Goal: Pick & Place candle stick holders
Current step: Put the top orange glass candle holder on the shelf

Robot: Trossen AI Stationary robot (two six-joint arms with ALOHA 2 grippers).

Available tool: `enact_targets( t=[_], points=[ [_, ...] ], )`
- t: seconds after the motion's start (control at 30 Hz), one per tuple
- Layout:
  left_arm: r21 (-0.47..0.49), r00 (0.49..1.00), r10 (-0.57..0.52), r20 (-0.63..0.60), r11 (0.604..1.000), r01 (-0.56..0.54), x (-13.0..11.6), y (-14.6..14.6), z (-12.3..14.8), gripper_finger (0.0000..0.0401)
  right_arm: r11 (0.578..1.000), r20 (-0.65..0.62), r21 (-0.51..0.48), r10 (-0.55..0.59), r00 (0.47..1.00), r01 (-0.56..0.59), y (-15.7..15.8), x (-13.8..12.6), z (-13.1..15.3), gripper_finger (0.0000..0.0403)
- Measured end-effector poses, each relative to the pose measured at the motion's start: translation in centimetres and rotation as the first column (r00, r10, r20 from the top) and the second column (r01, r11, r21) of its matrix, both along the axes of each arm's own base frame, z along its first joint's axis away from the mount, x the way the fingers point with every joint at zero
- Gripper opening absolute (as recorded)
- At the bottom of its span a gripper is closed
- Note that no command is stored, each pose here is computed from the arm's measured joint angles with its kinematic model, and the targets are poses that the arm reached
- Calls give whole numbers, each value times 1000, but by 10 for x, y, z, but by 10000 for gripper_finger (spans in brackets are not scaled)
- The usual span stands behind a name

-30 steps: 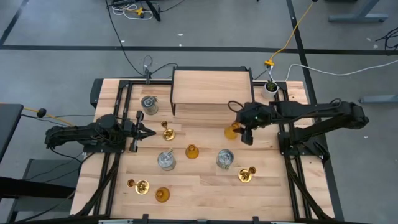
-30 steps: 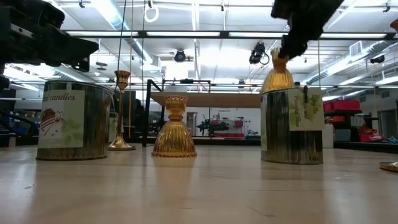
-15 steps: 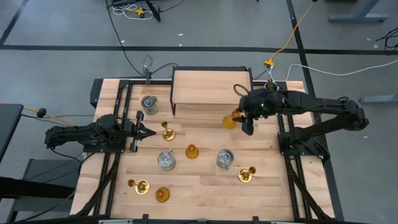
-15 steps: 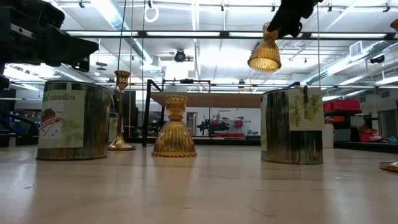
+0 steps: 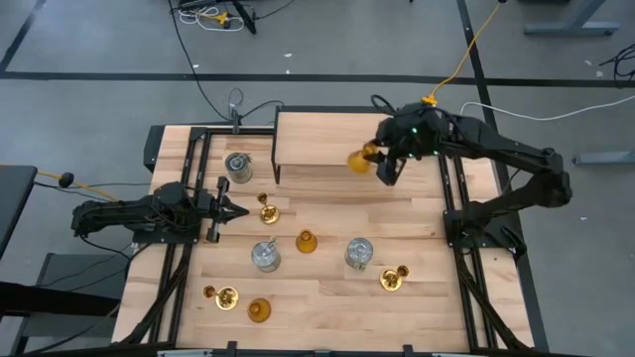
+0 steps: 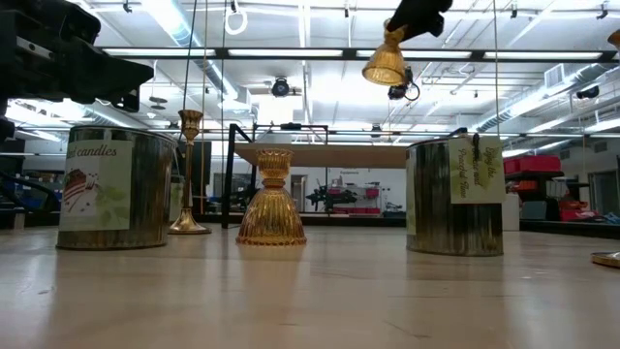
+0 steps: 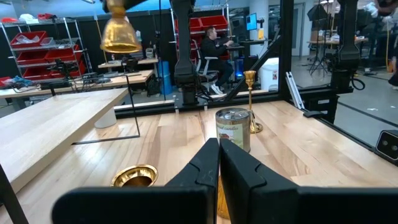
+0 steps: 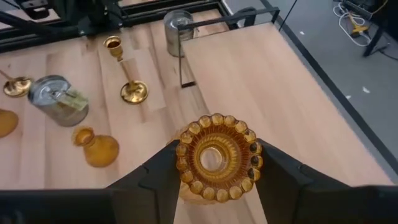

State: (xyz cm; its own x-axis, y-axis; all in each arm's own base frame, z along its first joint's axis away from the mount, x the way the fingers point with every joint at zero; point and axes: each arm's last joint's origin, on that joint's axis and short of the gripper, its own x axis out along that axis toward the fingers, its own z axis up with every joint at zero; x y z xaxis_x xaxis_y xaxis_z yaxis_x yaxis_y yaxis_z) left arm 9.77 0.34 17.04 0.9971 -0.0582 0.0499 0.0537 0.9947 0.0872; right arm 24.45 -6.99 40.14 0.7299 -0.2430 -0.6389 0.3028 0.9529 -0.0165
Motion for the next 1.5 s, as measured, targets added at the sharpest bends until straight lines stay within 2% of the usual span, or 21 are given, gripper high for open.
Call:
enact_targets(
  t=[0.27, 0.77, 1.13, 1.5],
  points=[
    [0, 1000, 0, 0, 1000, 0, 0, 0, 0, 18, 1000, -17, -17, -23, 1000, 23, -20, 24, 3, 176],
    [0, 1000, 0, -1, 1000, 0, 0, 0, 0, 18, 992, -122, -50, -121, 985, 115, -64, 55, -33, 176],
    [0, 1000, 0, 0, 1000, 0, 0, 0, 0, 19, 981, -87, -52, -193, 977, 189, -99, 64, -47, 176],
    [0, 1000, 0, 0, 1000, 0, 0, 0, 0, 18, 969, -80, -72, -243, 967, 237, -123, 55, -49, 176]
  ],
)
